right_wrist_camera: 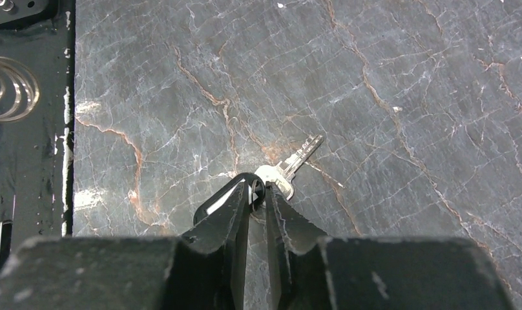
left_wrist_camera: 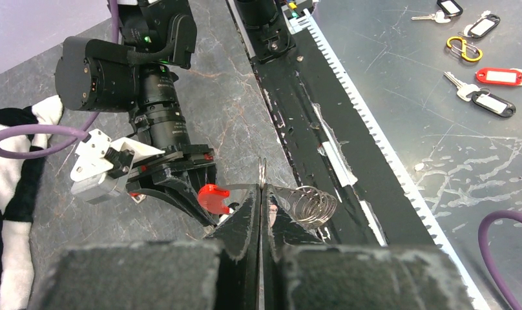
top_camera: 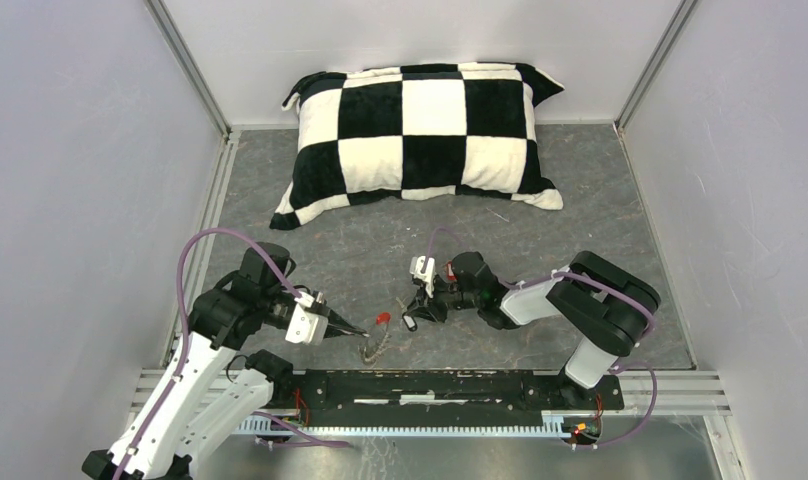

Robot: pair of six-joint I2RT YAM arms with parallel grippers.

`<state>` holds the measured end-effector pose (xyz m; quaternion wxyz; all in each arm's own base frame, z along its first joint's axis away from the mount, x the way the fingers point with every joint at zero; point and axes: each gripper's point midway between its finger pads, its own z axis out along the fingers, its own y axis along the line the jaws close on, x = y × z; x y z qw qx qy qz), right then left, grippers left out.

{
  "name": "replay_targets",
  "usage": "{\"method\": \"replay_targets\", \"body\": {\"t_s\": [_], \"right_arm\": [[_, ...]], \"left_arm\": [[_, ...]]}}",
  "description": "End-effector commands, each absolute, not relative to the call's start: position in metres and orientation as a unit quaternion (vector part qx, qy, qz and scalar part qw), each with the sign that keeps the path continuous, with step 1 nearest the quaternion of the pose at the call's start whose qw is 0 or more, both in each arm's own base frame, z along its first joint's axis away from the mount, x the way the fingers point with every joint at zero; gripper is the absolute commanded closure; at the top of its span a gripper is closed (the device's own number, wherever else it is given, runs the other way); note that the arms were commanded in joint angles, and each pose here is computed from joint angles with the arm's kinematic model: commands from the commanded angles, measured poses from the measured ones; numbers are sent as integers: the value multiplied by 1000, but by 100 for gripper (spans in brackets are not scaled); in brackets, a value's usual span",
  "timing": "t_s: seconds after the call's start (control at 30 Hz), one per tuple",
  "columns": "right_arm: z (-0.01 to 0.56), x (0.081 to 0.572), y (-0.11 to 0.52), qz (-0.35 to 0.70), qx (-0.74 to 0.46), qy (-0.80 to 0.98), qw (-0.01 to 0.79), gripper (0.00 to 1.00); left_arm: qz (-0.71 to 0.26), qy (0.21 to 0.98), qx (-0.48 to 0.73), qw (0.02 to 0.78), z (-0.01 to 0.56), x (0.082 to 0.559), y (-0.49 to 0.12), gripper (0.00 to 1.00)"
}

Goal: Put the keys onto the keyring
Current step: Pick up the key from the center of the board.

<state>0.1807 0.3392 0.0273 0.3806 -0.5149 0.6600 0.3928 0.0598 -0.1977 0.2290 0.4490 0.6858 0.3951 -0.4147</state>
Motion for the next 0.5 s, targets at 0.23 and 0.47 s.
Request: {"method": "replay_targets", "body": {"t_s": [0.23, 0.47], "right_arm": [[23, 185, 342, 385, -527, 659, 374, 82], [31, 184, 346, 397, -530, 646, 380, 100]], "left_arm": [[-410, 358, 695, 470, 241, 56, -200, 98], [-410, 357, 695, 469, 242, 57, -200, 98]]}}
